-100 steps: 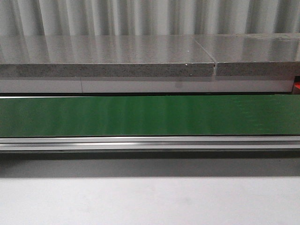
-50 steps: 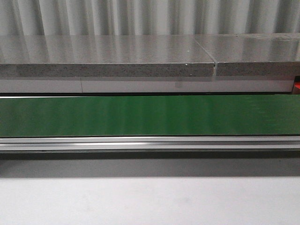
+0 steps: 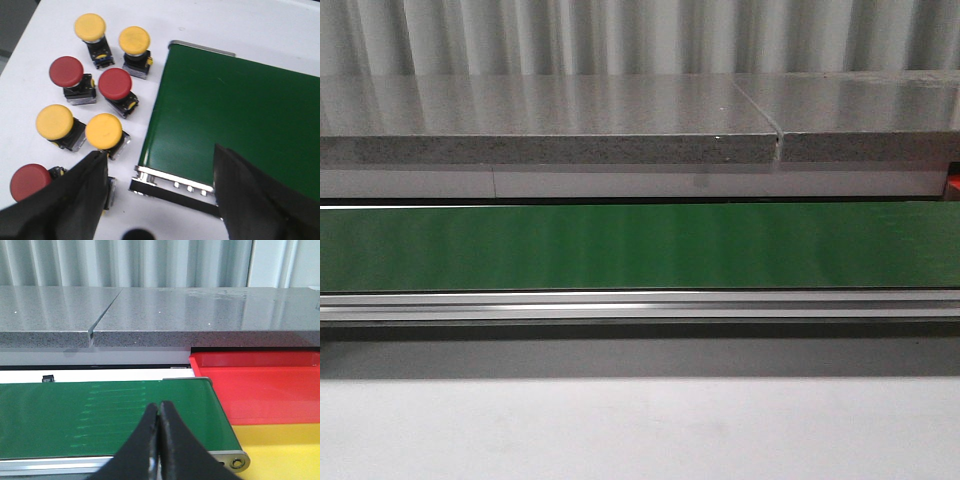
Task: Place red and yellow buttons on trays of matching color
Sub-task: 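Move the left gripper down over the pile and grasp a red button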
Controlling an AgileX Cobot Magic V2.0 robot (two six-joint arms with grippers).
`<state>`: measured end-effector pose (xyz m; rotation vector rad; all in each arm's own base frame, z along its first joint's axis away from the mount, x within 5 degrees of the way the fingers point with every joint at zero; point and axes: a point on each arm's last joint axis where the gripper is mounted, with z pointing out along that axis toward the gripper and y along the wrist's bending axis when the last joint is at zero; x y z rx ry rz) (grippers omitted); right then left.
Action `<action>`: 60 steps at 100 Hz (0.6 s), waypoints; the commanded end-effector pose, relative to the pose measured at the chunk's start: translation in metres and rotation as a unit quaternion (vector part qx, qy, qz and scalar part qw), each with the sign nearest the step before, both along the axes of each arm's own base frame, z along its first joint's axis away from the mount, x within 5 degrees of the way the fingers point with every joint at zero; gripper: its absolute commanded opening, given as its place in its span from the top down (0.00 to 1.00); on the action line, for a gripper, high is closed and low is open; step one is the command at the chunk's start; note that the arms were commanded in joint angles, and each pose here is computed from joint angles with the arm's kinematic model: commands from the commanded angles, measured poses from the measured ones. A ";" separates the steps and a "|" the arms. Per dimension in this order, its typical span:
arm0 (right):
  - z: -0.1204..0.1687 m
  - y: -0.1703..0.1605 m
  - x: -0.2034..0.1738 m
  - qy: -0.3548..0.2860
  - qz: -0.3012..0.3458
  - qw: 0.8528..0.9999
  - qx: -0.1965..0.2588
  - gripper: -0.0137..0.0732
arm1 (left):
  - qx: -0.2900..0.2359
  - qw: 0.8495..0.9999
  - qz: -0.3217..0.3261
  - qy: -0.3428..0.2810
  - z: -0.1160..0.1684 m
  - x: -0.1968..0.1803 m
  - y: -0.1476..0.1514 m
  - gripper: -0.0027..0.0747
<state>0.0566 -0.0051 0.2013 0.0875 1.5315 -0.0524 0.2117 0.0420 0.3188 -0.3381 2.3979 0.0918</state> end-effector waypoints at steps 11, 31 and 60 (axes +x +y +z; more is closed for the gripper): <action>0.014 0.000 -0.003 -0.054 -0.001 0.998 -0.012 0.92 | 0.035 0.999 0.017 -0.027 0.013 0.026 0.019 0.38; 0.014 0.000 -0.003 -0.054 -0.001 0.998 -0.012 0.92 | 0.063 0.998 0.013 -0.023 0.009 0.038 0.025 0.39; 0.014 0.000 -0.003 -0.054 -0.001 0.998 -0.012 0.92 | 0.030 0.996 0.053 0.067 0.005 0.069 0.043 0.42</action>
